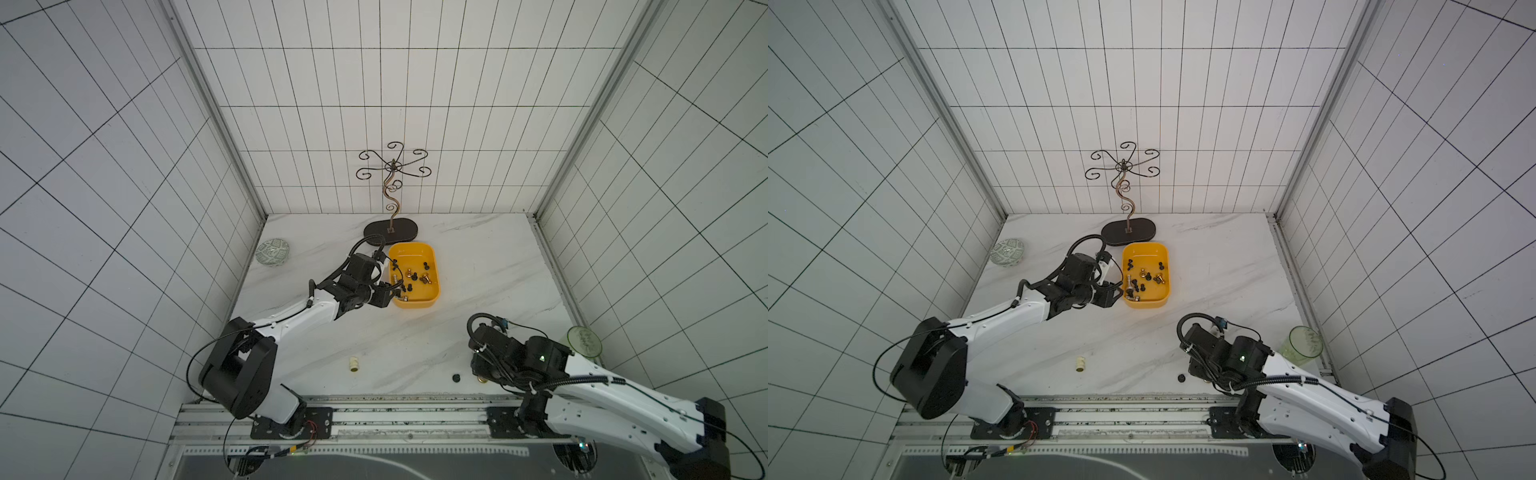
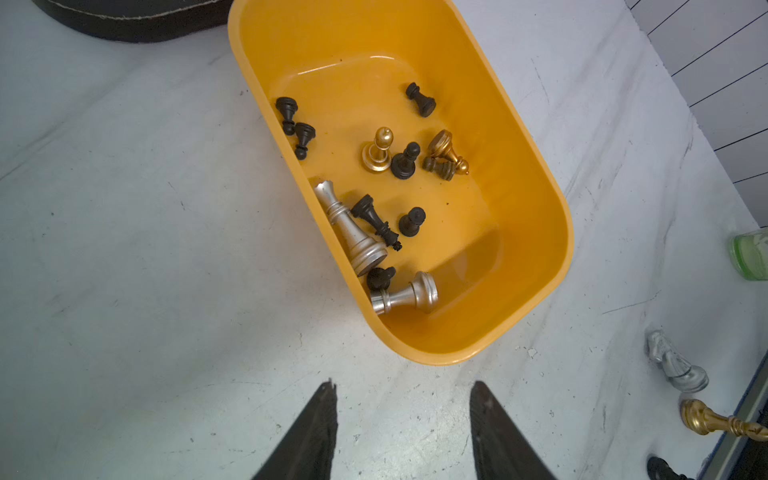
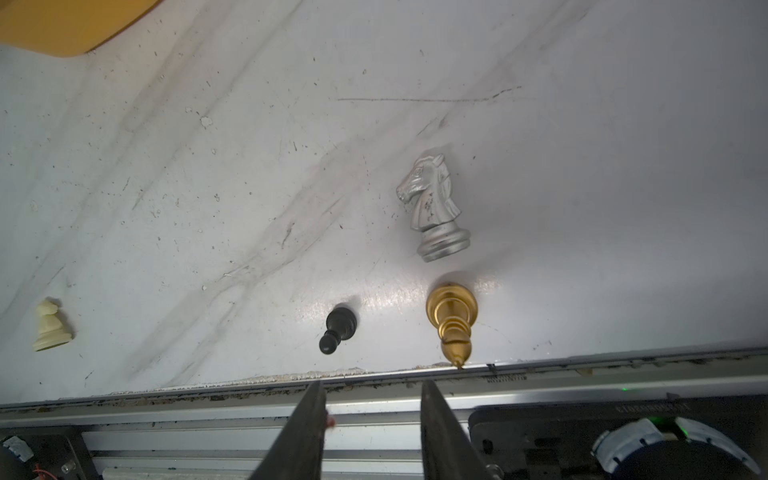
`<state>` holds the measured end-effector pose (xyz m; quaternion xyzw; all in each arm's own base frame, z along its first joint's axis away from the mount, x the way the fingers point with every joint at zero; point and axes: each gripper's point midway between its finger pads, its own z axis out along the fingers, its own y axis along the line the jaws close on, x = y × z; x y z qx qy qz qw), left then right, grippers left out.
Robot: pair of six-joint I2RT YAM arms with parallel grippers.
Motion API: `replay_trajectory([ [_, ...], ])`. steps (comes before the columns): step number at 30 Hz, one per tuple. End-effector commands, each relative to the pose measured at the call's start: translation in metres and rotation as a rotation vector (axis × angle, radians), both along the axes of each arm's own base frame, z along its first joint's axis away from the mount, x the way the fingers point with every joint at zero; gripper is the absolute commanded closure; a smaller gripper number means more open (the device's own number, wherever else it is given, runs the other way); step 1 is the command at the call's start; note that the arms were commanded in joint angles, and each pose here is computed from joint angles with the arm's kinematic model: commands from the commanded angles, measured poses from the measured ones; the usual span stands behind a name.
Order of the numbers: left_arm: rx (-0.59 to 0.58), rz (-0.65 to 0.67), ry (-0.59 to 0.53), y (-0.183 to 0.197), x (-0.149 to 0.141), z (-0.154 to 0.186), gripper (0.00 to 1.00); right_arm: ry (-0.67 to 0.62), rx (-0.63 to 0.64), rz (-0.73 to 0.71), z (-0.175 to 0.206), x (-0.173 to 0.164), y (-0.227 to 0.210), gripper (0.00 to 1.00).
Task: Put the chess pieces into the storage box
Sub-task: Pick up the chess piece at the center of the board.
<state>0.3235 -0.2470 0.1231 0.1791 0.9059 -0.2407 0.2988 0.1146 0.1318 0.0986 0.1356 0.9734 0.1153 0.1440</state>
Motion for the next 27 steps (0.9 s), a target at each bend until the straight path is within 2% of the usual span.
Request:
replay_trajectory([
  [1, -0.045, -0.031, -0.007, -0.007, -0.003, 0.005, 0.49, 0.024, -0.008, 0.002, -0.014, -0.005, 0.001, 0.61],
  [11, -0.046, -0.023, -0.009, -0.002, -0.009, 0.006, 0.49, 0.075, -0.031, 0.152, -0.038, -0.006, 0.029, 0.61],
  [27, -0.051, -0.020, -0.004, 0.002, -0.015, 0.005, 0.49, 0.119, -0.064, 0.209, -0.066, -0.010, 0.034, 0.68],
])
